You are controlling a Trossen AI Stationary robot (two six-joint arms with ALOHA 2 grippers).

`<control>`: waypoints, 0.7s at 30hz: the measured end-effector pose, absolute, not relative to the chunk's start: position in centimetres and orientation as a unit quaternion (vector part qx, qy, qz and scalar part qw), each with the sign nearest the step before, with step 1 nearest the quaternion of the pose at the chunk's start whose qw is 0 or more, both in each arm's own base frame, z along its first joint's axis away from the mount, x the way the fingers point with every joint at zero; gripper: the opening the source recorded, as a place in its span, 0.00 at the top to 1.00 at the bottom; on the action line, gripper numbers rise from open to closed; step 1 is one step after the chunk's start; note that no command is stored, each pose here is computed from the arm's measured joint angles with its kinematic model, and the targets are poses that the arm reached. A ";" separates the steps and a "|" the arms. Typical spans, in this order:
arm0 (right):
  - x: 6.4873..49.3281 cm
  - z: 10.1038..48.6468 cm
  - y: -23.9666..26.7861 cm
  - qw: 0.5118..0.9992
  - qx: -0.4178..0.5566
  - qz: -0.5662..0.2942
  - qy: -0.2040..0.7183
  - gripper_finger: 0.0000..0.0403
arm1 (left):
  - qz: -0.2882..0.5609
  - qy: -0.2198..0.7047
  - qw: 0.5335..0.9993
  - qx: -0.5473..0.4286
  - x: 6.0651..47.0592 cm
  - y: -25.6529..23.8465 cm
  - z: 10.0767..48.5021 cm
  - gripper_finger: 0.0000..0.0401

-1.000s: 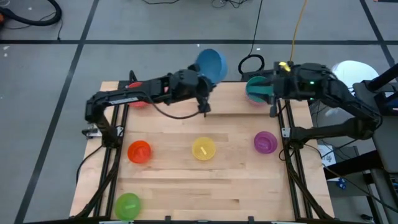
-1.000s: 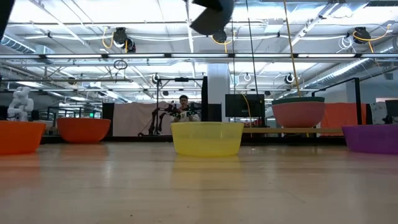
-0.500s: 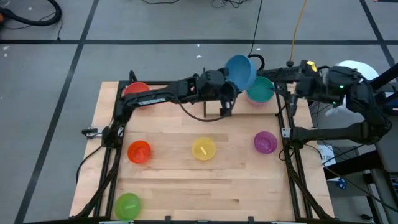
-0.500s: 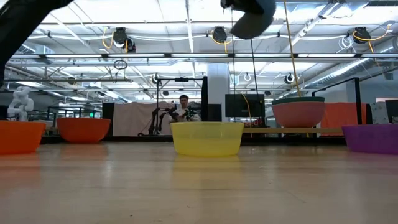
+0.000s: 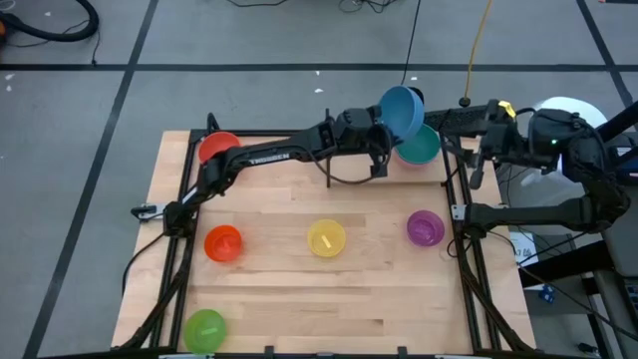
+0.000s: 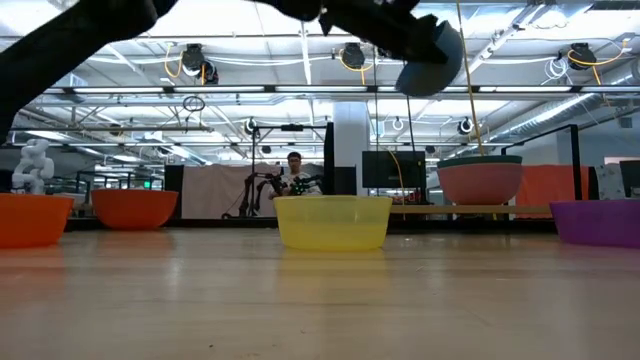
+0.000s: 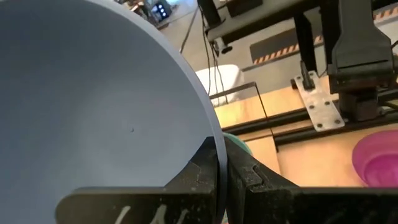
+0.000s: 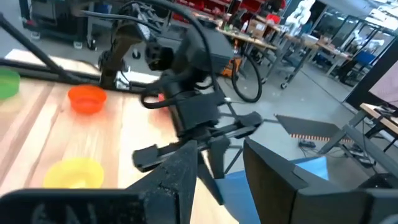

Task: Place and stack bowls onto a shelf
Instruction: Stack the blue bowl on top of the green bowl on the shelf

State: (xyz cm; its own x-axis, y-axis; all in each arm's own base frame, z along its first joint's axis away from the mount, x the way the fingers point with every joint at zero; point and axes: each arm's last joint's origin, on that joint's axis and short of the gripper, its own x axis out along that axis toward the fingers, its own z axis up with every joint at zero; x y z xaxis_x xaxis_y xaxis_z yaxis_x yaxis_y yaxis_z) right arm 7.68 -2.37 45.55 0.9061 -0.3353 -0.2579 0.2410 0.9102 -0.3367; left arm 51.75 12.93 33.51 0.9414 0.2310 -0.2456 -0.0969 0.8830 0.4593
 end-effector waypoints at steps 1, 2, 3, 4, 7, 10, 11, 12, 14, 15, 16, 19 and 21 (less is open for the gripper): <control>7.7 45.5 -2.4 0.964 -0.152 -0.148 0.162 0.69 | 0.080 0.145 0.961 0.223 51.8 13.3 33.2 0.99; 7.8 45.4 -2.4 0.963 -0.154 -0.147 0.167 0.69 | 0.075 0.145 0.962 0.221 52.0 13.7 32.8 0.99; 7.8 45.4 -2.4 0.962 -0.157 -0.146 0.167 0.69 | 0.072 0.138 0.963 0.220 52.3 14.0 32.4 0.99; 7.8 45.4 -2.4 0.962 -0.158 -0.146 0.168 0.69 | 0.070 0.136 0.964 0.220 52.4 14.3 32.0 0.99; 8.0 45.4 -2.4 0.962 -0.158 -0.146 0.169 0.69 | 0.056 0.134 0.965 0.217 53.1 14.8 30.5 0.99; 8.3 45.3 -2.5 0.961 -0.158 -0.145 0.174 0.69 | 0.040 0.143 0.966 0.214 53.7 15.1 28.8 0.99; 8.3 45.3 -2.5 0.961 -0.158 -0.144 0.174 0.69 | 0.037 0.143 0.966 0.214 53.8 15.1 28.4 0.99; 8.5 45.3 -2.6 0.961 -0.157 -0.144 0.176 0.69 | 0.035 0.150 0.965 0.213 54.0 15.2 27.8 0.99; 8.7 45.2 -2.6 0.961 -0.157 -0.144 0.179 0.69 | 0.033 0.152 0.963 0.218 54.4 15.4 26.7 0.99; 8.7 45.2 -2.7 0.960 -0.157 -0.143 0.180 0.69 | 0.031 0.160 0.962 0.218 54.5 15.4 26.2 0.99; 8.9 45.2 -2.7 0.960 -0.156 -0.143 0.183 0.69 | 0.029 0.165 0.961 0.219 54.7 15.5 25.5 0.99; 9.3 45.1 -2.8 0.959 -0.156 -0.142 0.188 0.69 | 0.026 0.175 0.960 0.219 55.0 15.6 24.3 0.99; 9.7 45.0 -2.9 0.958 -0.155 -0.141 0.193 0.69 | 0.025 0.179 0.959 0.218 55.1 15.6 23.9 0.99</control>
State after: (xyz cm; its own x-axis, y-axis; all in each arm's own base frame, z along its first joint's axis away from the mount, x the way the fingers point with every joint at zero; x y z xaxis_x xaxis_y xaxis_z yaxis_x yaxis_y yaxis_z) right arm 9.66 -2.92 45.01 0.8854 -0.3302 -0.3271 0.2100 0.9121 -0.3521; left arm 55.08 15.64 23.89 0.9348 0.1263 -0.3319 0.0298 0.9034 0.4277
